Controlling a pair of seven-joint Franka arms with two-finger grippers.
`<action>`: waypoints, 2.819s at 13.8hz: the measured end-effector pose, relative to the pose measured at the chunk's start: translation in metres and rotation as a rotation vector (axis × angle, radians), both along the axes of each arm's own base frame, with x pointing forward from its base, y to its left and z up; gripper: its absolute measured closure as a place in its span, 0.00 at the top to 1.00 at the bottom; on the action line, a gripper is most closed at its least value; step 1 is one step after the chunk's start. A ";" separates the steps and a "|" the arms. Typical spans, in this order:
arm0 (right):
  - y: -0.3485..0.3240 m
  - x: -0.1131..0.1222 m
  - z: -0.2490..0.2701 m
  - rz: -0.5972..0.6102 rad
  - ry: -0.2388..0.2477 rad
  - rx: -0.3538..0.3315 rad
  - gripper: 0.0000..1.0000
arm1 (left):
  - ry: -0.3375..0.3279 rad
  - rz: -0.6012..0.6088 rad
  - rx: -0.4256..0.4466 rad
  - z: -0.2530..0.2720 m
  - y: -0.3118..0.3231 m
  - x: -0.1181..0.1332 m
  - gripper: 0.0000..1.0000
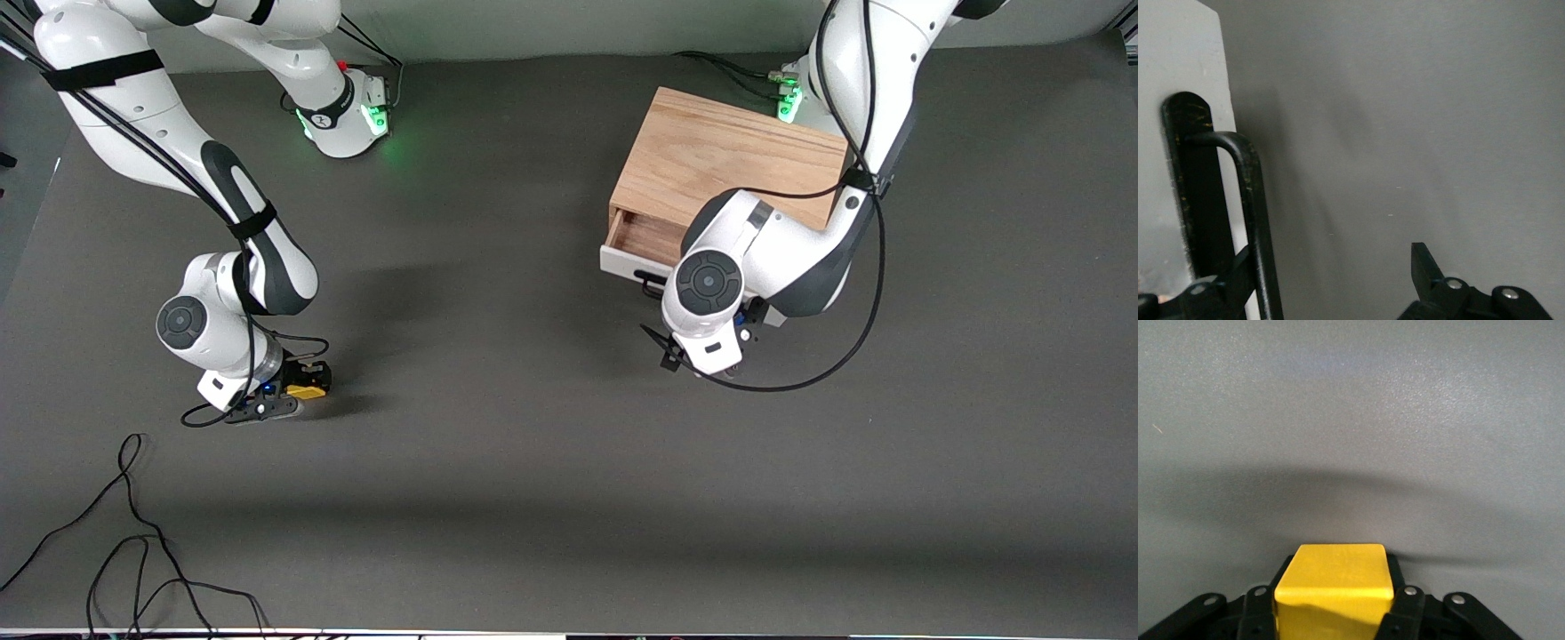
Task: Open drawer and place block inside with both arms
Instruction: 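Pull the drawer open with the left gripper while the right gripper grasps the cube, then lift the yellow cube with the right gripper while the left gripper withdraws, then carry the yellow cube with the right gripper over the open drawer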
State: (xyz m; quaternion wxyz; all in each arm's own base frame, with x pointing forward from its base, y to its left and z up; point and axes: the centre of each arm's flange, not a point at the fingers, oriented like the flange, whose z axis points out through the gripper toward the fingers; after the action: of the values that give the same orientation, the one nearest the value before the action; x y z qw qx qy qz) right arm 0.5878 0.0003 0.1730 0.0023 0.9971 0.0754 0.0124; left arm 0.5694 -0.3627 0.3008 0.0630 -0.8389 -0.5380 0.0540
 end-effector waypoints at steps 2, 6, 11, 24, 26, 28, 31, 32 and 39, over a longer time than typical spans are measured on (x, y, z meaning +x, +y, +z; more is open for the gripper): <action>0.000 0.000 0.000 0.002 0.000 -0.001 0.55 | 0.001 0.001 -0.001 -0.004 -0.002 0.007 1.00; 0.000 0.001 0.002 0.005 -0.004 -0.003 0.55 | -0.001 -0.003 0.003 -0.003 -0.005 0.013 1.00; 0.000 0.010 0.027 0.006 0.006 -0.006 0.55 | -0.101 -0.007 -0.033 0.004 -0.011 0.038 1.00; 0.156 0.055 0.307 -0.147 0.138 -0.028 0.55 | -0.080 -0.178 -0.034 0.189 0.093 0.077 1.00; 0.206 0.041 0.347 -0.159 0.154 -0.002 0.55 | -0.040 -0.270 -0.076 0.225 0.157 0.077 1.00; 0.252 0.027 0.380 -0.209 0.147 0.046 0.55 | -0.007 -0.366 -0.120 0.250 0.219 0.074 1.00; 0.325 0.006 0.402 -0.312 0.151 0.132 0.55 | 0.008 -0.507 -0.159 0.269 0.291 0.064 1.00; 0.350 0.001 0.402 -0.338 0.149 0.166 0.55 | 0.010 -0.558 -0.168 0.273 0.311 0.059 1.00; 0.514 -0.043 0.319 -0.415 0.118 0.274 0.55 | -0.015 -0.809 -0.179 0.284 0.370 0.005 1.00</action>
State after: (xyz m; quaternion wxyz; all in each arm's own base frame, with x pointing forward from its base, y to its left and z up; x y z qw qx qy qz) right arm 0.5446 0.5147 0.4922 -0.1348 0.9812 -0.1334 -0.0367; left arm 0.5746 0.0072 0.5846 0.0018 -0.9852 -0.1583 0.0652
